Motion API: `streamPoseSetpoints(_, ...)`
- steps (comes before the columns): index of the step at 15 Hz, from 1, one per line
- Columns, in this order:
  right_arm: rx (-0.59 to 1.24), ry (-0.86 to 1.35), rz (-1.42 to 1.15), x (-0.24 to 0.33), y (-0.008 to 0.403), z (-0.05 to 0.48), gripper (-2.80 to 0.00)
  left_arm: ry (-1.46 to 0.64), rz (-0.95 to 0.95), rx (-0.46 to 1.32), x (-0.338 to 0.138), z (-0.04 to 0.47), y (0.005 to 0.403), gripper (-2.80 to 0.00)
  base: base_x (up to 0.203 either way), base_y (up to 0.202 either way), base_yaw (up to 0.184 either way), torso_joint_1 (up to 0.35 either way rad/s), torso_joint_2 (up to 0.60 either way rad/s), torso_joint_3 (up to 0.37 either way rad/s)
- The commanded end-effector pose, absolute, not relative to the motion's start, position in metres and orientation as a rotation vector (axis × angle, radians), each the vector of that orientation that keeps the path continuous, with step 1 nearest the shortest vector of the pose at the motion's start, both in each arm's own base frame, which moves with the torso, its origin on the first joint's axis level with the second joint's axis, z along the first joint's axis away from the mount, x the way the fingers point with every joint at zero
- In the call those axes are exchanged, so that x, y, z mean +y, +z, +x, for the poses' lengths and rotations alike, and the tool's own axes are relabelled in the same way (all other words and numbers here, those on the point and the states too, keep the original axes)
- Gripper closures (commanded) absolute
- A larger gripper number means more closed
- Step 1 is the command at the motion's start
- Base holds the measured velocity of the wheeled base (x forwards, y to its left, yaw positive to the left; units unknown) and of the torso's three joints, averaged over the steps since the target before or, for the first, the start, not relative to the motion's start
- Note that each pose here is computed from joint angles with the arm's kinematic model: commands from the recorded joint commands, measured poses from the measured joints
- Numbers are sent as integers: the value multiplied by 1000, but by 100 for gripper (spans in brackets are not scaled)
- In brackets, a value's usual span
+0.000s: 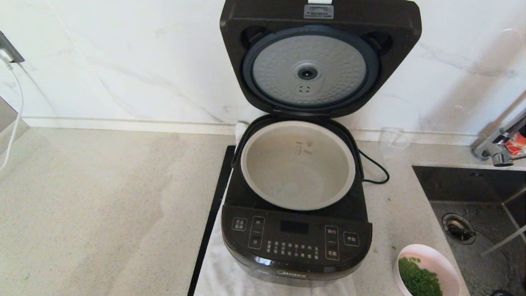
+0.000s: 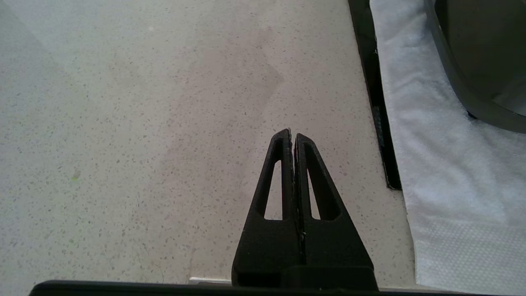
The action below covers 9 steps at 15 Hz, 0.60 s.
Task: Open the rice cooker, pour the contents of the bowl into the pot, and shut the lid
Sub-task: Fill a bowl with water from the tap
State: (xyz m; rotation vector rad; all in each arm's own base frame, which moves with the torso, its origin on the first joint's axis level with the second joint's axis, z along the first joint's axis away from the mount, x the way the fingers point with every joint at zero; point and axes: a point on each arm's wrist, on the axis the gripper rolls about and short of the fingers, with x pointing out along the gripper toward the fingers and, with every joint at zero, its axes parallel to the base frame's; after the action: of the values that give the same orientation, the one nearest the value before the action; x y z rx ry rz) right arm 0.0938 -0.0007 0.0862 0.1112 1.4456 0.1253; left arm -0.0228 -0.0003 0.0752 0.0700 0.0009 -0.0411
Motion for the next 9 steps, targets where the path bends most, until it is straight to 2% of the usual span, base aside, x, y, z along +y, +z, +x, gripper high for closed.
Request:
streamPoseSetpoints(1,1481,124,117,-1,82,105,-280,-42,71,3,0,-23,75,0,0,0,0,0,0,0)
streamPoseSetpoints(9,1443,44,204,-4,92,153,-280,-42,71,2,0,-23,75,0,0,0,0,0,0,0)
